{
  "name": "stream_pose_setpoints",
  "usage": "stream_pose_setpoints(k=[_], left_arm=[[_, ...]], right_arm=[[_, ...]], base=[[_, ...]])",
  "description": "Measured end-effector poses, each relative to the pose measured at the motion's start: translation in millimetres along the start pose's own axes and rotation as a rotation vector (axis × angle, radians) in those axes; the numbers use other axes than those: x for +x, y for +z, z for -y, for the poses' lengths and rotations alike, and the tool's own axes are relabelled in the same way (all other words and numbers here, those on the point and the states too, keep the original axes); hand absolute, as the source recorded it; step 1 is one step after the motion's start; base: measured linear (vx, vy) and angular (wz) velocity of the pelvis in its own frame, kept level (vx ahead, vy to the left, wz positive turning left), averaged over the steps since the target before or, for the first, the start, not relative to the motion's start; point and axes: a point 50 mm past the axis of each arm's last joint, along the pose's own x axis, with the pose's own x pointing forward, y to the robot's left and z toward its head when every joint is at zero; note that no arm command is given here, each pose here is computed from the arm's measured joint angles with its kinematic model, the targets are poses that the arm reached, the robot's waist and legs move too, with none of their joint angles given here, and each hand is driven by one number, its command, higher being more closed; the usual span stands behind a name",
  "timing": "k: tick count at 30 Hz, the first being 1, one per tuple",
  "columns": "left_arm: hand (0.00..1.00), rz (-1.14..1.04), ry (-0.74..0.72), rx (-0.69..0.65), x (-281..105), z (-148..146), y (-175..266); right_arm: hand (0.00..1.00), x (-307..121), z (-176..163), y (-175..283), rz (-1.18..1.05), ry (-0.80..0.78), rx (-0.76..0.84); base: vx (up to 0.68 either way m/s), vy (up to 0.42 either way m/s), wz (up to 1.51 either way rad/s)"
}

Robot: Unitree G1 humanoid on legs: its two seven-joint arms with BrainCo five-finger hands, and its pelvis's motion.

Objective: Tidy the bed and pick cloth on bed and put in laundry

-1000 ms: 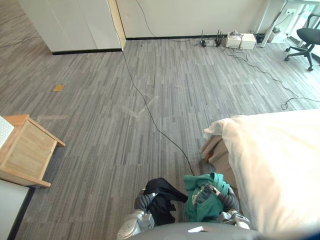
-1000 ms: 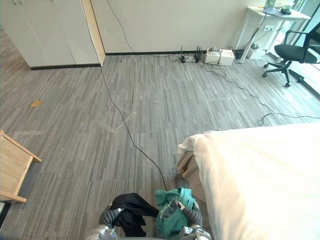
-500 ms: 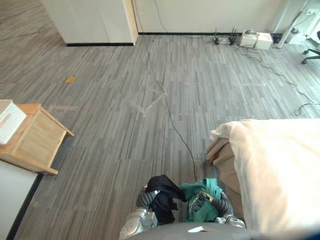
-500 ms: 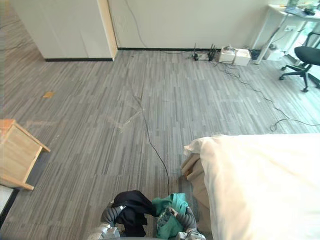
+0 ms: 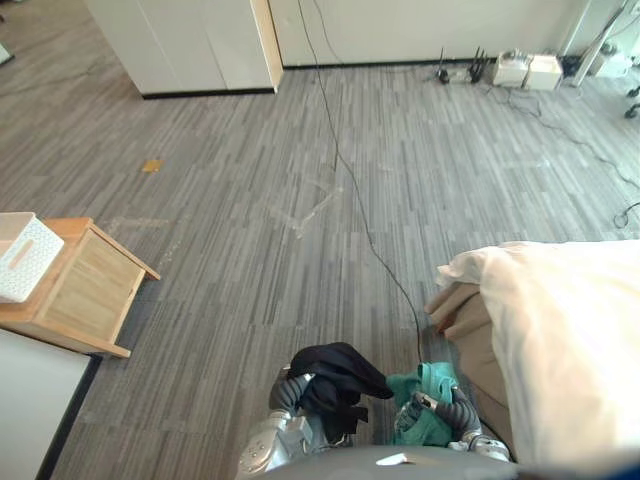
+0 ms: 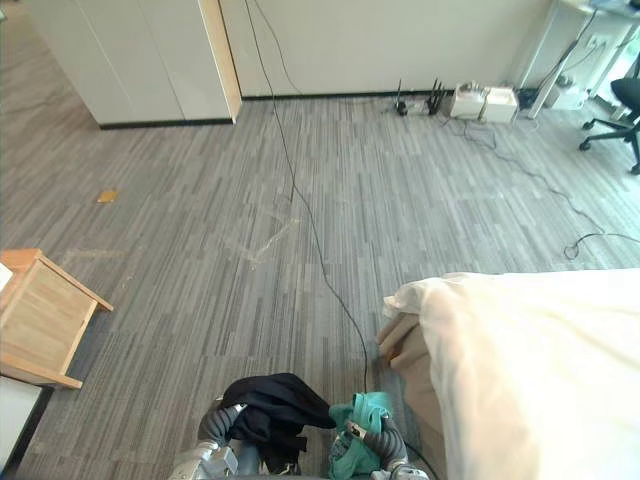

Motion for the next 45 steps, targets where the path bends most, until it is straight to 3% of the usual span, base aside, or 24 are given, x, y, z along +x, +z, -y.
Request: stream_pose_setpoints(k=[6,16,24,39,45], left_arm=[[1.00,0.025,-0.027,0.105,-3,-8,8],[1.00,-0.092,0.031,0.121,-24,-20,-21],[1.00,-0.042,0.011,-0.032,-23,-3,-25],[1.00,-0.020,-0.064,-0.111,-16,13,-15],[1.00,-0.009,0.027,-0.116,-13,5,-9]], right_arm=[[1.00,1,-10,1,0.020,0.044,0.031],[1.00,-9,-9,19,0.166,0.031,0.039],[1.00,-1,-12,35,0.206,0.052,0.046],[1.00,-15,13,8,0.071,0.015,0.023],[1.00,4,-3,20,0.062,0.147,-0.085]], base=[[0.39,0.102,0.27],[0.50,-0.117,0.90],[0.55,-0.422,0.25],[0.46,-0.195,0.16],[0.64,0.025,0.26]])
